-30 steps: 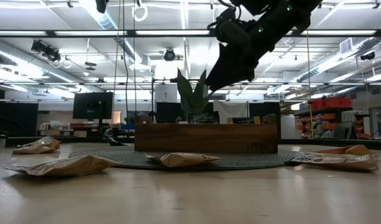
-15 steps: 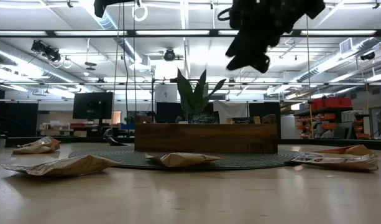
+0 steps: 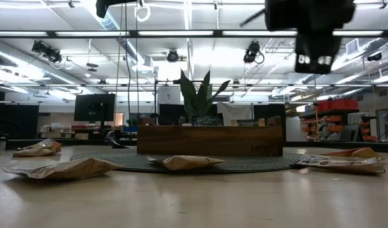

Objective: Pick & Place Tea
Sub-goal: Put the brown tea bag into the left section of the wooden organizer

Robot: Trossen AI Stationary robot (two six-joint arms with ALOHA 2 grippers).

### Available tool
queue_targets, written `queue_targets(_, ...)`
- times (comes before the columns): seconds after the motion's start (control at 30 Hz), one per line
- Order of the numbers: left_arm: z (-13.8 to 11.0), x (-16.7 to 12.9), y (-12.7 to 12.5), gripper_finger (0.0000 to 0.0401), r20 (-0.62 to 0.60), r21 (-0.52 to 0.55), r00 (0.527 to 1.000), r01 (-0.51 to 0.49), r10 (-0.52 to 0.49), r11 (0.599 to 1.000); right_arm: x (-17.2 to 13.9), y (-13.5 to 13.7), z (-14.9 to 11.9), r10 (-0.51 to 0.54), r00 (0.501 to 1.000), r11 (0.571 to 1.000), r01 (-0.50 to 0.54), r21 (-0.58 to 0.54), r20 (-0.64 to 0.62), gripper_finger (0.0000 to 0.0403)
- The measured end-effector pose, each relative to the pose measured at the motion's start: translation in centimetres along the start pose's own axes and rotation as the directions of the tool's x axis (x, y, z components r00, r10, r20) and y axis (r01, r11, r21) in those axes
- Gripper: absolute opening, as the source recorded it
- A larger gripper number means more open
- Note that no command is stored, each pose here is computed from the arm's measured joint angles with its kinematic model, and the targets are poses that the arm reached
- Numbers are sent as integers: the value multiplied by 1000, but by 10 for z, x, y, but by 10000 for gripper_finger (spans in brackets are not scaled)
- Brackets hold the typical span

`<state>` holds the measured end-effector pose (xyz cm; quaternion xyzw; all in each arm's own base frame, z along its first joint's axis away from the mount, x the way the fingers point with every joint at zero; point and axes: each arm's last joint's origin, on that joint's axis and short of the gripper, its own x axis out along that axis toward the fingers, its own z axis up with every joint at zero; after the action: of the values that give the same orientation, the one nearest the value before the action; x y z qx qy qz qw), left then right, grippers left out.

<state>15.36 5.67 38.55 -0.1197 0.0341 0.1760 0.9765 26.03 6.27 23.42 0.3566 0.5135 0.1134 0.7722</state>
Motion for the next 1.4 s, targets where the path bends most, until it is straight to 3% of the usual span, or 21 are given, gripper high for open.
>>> queue_targets(0.13,0,0,0,131,0,1,1000,0,0,1000,13,3,-14,66,998,997,-65,31,-9,161)
queue_targets(0.23,0,0,0,131,0,1,1000,0,0,1000,23,4,-25,136,989,989,-140,57,63,158)
queue_targets(0.37,0,0,0,131,0,-12,1000,0,0,1000,32,-7,-51,129,982,975,-151,163,139,151)
queue_targets(0.53,0,0,0,131,0,-27,1000,0,0,1000,43,-24,-80,161,967,925,-217,313,195,149)
queue_targets(0.77,0,0,0,131,3,-28,1000,1,-1,1000,54,-44,-110,18,956,816,-184,548,294,149)
queue_targets(0.87,0,0,0,131,3,-31,1000,1,-1,1000,56,-51,-116,-49,946,742,-181,646,322,149)
queue_targets(1.03,0,0,0,131,4,-48,1000,1,-1,999,59,-56,-123,-122,943,670,-152,727,310,149)
queue_targets(1.27,0,0,0,131,4,-45,1000,1,-1,999,68,-61,-125,-160,944,626,-130,769,289,149)
queue_targets(1.4,0,0,0,131,3,-44,1000,1,-1,999,74,-62,-123,-156,938,626,-148,766,309,149)
